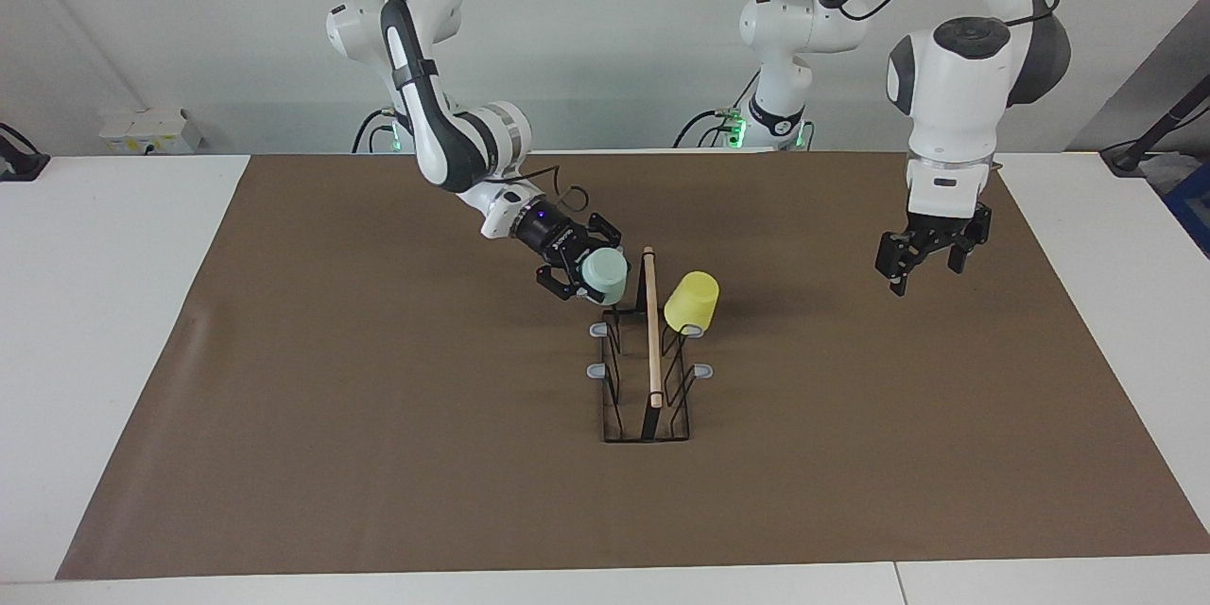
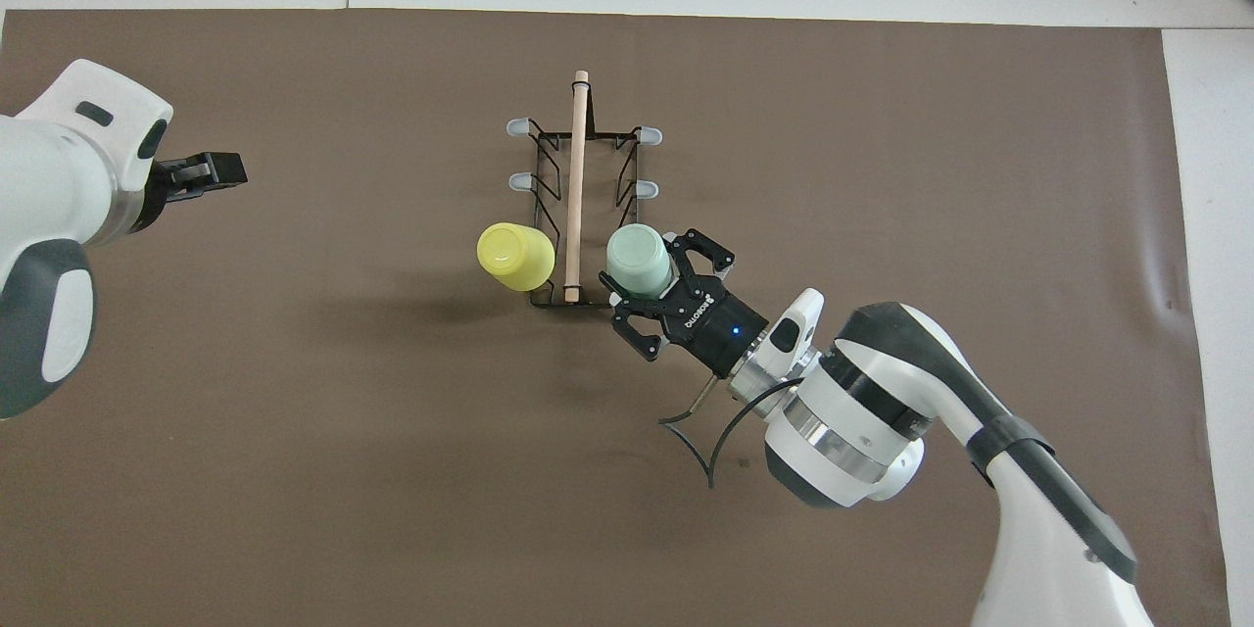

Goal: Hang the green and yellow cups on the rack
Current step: 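Open the right gripper and pull it back from the green cup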

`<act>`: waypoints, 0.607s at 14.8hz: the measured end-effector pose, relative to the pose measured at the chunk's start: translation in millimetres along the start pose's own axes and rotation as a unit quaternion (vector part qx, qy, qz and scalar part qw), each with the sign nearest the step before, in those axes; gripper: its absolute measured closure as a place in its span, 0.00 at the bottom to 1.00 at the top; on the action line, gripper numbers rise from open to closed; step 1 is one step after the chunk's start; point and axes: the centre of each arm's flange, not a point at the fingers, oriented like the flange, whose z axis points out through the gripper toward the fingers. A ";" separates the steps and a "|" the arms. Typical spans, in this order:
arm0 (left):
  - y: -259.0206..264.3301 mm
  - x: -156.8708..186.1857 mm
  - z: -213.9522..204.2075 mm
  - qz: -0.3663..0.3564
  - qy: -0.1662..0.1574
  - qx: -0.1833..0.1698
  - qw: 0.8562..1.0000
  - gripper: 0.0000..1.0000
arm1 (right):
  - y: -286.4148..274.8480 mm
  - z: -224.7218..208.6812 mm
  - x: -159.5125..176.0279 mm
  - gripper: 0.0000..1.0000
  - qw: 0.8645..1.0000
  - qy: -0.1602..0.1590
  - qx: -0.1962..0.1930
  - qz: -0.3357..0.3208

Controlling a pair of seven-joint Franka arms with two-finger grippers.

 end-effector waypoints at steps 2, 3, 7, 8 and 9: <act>-10.0 -4.3 -8.2 0.033 -0.028 -0.021 0.999 0.00 | 0.2 0.2 -3.3 0.17 1.000 -0.003 0.000 0.001; -13.0 -7.2 -14.7 0.056 -0.042 -0.027 0.997 0.00 | 0.3 0.3 -2.9 0.07 1.000 -0.002 0.000 0.001; -17.6 -0.1 -75.7 0.103 -0.084 -0.070 0.989 0.00 | 3.1 -4.3 15.4 0.00 1.000 -0.004 -0.011 -0.007; -21.1 2.2 -92.1 0.111 -0.095 -0.076 0.986 0.00 | 3.8 -9.0 26.2 0.00 1.000 -0.009 -0.019 -0.009; -25.6 3.3 -106.1 0.119 -0.105 -0.076 0.984 0.00 | 4.4 -15.5 38.2 0.00 0.999 -0.016 -0.028 -0.014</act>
